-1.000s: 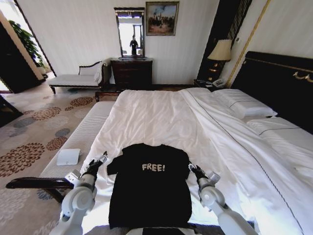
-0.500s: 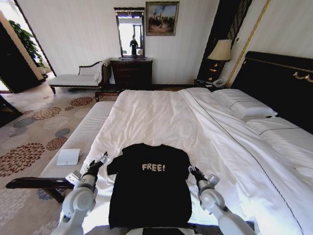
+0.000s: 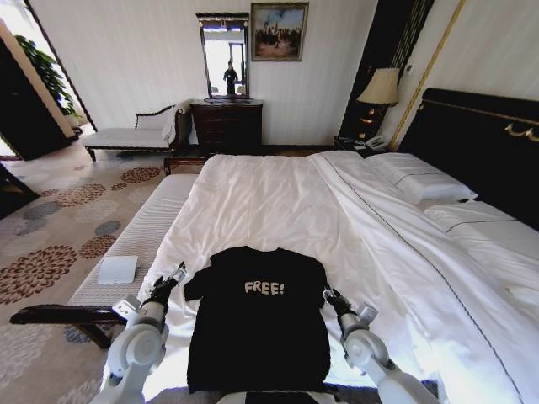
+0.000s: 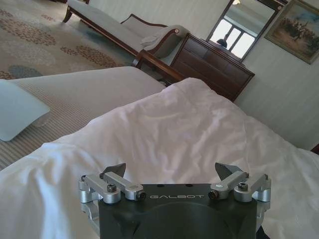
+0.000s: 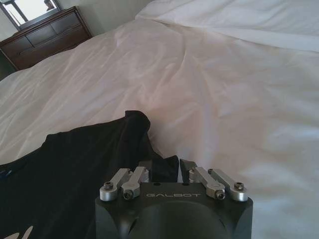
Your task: Fold the clothes on the bed.
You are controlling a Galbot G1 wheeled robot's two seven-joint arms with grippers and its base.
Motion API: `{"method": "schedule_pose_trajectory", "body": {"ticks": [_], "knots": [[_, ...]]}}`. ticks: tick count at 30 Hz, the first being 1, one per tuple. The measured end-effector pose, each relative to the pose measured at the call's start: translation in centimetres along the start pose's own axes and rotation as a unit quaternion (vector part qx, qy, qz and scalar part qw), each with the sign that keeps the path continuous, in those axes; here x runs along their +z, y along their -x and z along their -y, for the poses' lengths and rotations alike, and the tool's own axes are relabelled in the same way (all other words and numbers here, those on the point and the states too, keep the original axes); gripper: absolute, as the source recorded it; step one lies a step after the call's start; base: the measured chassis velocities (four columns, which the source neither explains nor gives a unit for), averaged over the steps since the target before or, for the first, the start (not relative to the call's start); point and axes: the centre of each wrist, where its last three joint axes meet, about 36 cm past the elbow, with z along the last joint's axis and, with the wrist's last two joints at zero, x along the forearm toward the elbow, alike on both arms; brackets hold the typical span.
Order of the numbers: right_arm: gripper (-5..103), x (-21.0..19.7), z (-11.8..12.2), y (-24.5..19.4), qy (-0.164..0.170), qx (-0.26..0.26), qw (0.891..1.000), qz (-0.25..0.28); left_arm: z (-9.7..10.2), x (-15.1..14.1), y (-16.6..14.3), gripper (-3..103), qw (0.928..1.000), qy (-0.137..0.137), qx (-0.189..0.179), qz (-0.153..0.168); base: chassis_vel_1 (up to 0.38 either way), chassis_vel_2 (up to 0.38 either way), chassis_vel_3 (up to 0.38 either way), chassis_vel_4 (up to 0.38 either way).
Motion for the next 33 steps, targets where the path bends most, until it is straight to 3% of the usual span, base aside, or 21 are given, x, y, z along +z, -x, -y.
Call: {"method": "schedule_pose_trajectory", "body": {"ticks": [4,6,9,33], "knots": [[14,-0.1,0.1,-0.2,-0.001,-0.002,1.000,0.004,0.1,0.0,-0.2,100,1.0000,0.000,0.001,0.001,0.000,0.000,0.000,0.000],[14,-0.2,0.1,-0.2,-0.001,-0.003,1.000,0.005,0.1,0.0,-0.3,100,1.0000,0.000,0.001,0.001,0.000,0.000,0.000,0.000],[2,-0.3,0.0,-0.2,-0.001,-0.005,1.000,0.009,0.0,0.0,-0.3,100,1.0000,0.001,0.000,0.002,0.000,0.000,0.000,0.000],[0,-7.2,0.4,3.7,-0.052,-0.003,0.997,0.050,0.1,0.3,-0.1,100,1.0000,-0.002,-0.002,0.000,0.000,0.000,0.000,0.000]]}}
